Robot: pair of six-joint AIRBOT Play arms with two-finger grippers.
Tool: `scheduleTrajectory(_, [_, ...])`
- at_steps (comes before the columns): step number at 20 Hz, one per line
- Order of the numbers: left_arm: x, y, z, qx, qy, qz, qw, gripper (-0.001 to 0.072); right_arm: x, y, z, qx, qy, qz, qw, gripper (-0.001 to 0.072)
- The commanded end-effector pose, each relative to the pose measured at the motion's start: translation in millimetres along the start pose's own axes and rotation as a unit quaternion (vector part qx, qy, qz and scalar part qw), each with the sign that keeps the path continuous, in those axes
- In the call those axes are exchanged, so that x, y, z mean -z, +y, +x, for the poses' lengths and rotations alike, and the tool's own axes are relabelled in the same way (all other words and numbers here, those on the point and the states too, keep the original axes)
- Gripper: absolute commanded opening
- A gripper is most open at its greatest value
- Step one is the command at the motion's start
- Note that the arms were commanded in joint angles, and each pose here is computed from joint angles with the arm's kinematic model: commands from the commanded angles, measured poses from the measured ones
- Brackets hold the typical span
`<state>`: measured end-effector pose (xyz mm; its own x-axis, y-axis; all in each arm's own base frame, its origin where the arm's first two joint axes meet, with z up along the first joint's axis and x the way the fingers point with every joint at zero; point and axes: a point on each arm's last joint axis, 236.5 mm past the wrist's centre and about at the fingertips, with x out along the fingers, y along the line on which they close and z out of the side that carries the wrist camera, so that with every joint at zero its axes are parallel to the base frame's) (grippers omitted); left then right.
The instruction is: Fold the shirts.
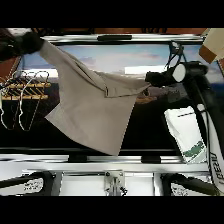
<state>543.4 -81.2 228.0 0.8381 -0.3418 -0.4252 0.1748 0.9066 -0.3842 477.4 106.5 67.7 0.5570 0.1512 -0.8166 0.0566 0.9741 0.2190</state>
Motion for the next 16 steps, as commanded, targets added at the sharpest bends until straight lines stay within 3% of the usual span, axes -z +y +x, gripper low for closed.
scheduleTrajectory(1, [71.8,11.8,67.2,0.014,0.093,-0.044,0.995,0.0037,6.7,13.3,61.0,-0.034,0.010,0.070,0.997,0.0068])
scheduleTrajectory(6, [109.4,11.0,80.5,0.020,0.152,-0.045,0.987,0.0038,44.1,24.2,85.5,-0.053,0.086,0.114,0.988,0.0077])
scheduleTrajectory(7, [111.9,9.7,77.7,0.022,0.160,-0.044,0.986,0.0077,45.7,23.9,82.6,-0.052,0.090,0.113,0.988,0.0076])
scheduleTrajectory(8, [115.7,9.0,72.1,0.025,0.176,-0.044,0.983,0.0245,46.5,22.9,77.8,-0.050,0.093,0.108,0.988,0.0076])
scheduleTrajectory(9, [118.7,8.6,64.4,0.028,0.194,-0.043,0.980,0.0509,45.4,19.5,71.6,-0.046,0.092,0.095,0.990,0.0076])
scheduleTrajectory(10, [121.0,8.9,54.0,0.034,0.216,-0.036,0.975,0.0611,43.0,16.1,62.7,-0.042,0.090,0.076,0.992,0.0076])
scheduleTrajectory(13, [144.7,18.3,-0.7,0.041,0.334,-0.018,0.941,0.0578,33.8,-10.3,28.2,0.003,0.076,0.010,0.997,0.0076])
scheduleTrajectory(15, [169.4,27.5,-40.7,0.022,0.411,-0.009,0.912,0.0405,32.7,-40.7,0.1,0.060,0.078,-0.034,0.995,0.0076])
scheduleTrajectory(16, [181.4,30.9,-58.1,0.006,0.436,0.001,0.900,0.0393,36.4,-54.7,-14.2,0.089,0.088,-0.050,0.991,0.0076])
